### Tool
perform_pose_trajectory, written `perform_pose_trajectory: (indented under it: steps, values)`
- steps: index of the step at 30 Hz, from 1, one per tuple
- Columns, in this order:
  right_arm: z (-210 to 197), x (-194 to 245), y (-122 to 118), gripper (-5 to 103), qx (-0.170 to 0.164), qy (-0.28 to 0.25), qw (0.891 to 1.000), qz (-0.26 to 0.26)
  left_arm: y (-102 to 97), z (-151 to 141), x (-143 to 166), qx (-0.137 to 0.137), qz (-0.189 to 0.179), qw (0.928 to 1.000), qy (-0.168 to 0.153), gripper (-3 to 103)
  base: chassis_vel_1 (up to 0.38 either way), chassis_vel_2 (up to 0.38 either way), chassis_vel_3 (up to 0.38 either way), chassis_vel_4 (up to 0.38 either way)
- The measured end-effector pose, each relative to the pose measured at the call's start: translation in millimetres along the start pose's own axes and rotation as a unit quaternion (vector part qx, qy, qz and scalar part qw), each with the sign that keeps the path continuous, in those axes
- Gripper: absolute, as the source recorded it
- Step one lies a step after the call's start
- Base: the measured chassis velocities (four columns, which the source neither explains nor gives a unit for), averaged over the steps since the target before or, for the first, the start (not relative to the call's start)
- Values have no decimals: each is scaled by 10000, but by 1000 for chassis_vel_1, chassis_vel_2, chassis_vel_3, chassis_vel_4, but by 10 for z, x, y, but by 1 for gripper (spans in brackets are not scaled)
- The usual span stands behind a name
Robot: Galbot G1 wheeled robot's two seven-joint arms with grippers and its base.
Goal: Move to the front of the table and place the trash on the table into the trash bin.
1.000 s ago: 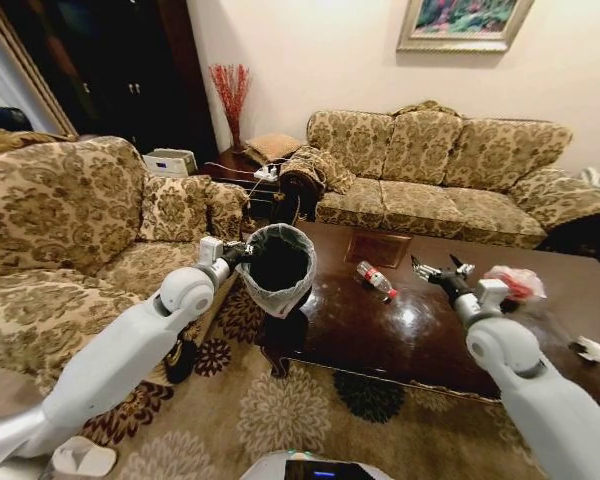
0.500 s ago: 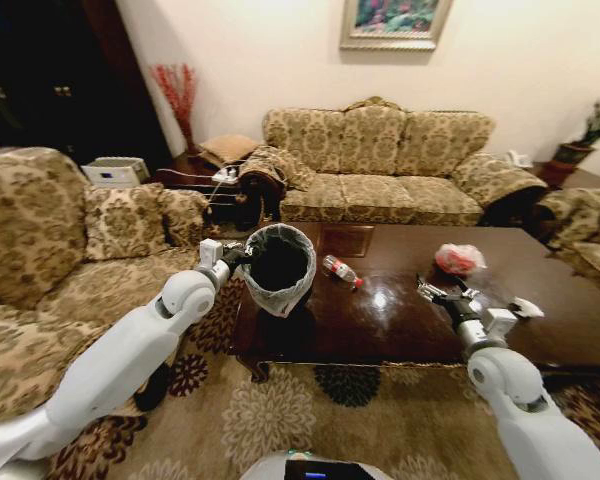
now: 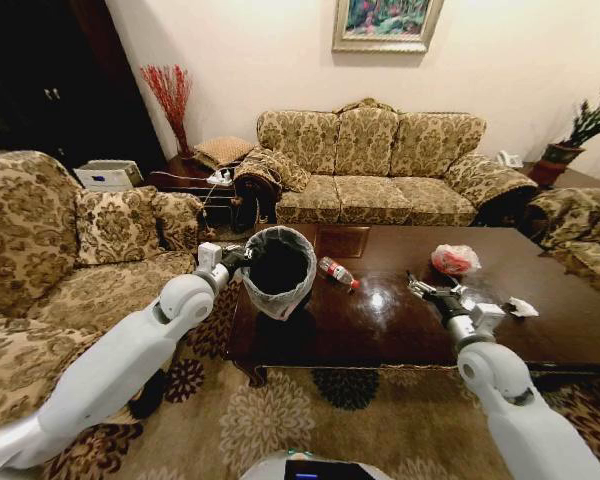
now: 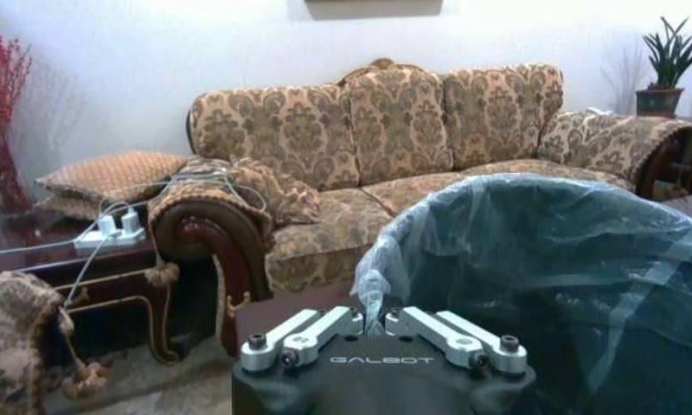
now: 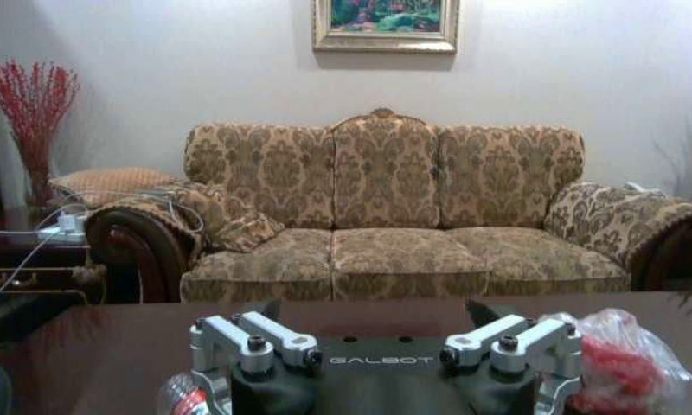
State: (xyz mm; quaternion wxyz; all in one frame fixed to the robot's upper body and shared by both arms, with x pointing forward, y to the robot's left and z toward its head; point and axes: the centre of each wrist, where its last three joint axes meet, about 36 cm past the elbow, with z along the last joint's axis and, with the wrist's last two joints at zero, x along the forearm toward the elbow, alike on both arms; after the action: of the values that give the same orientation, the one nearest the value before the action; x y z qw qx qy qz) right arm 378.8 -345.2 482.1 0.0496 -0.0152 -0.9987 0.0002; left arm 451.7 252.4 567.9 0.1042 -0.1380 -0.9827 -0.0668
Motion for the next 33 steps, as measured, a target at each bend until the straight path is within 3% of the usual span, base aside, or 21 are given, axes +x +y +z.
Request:
perform_pose_trajectory:
  steps: [11,14,16,19,23,26,33]
  values:
    - [125,-146,64,100,-23,234,9997,-96,24,3,8,-6,-93,10000,23,5,-148,147,153,-150]
    - [202,-343,-48,100,-253,371,9987,-254,32,18,-81,5,-124,9999,43,5,0,0,0,0]
    - [318,-557,-243,100,-559,591,9959,-397,34,46,-211,-38,-71,10000,23,5,0,0,0,0]
    - [413,-715,-440,100,-658,760,9937,-501,50,54,-290,-46,-50,10000,13,5,0,0,0,0]
    - [532,-1045,-564,100,-698,1004,9885,-889,121,122,-302,-77,-136,9999,62,5,0,0,0,0]
    - [542,-1466,-438,100,-575,1172,9785,-1599,193,124,-277,-106,-332,9994,48,5,22,39,40,29]
    - [414,-1941,-215,100,-226,1328,9608,-2422,244,67,-271,-123,-511,9986,-17,5,53,73,71,51]
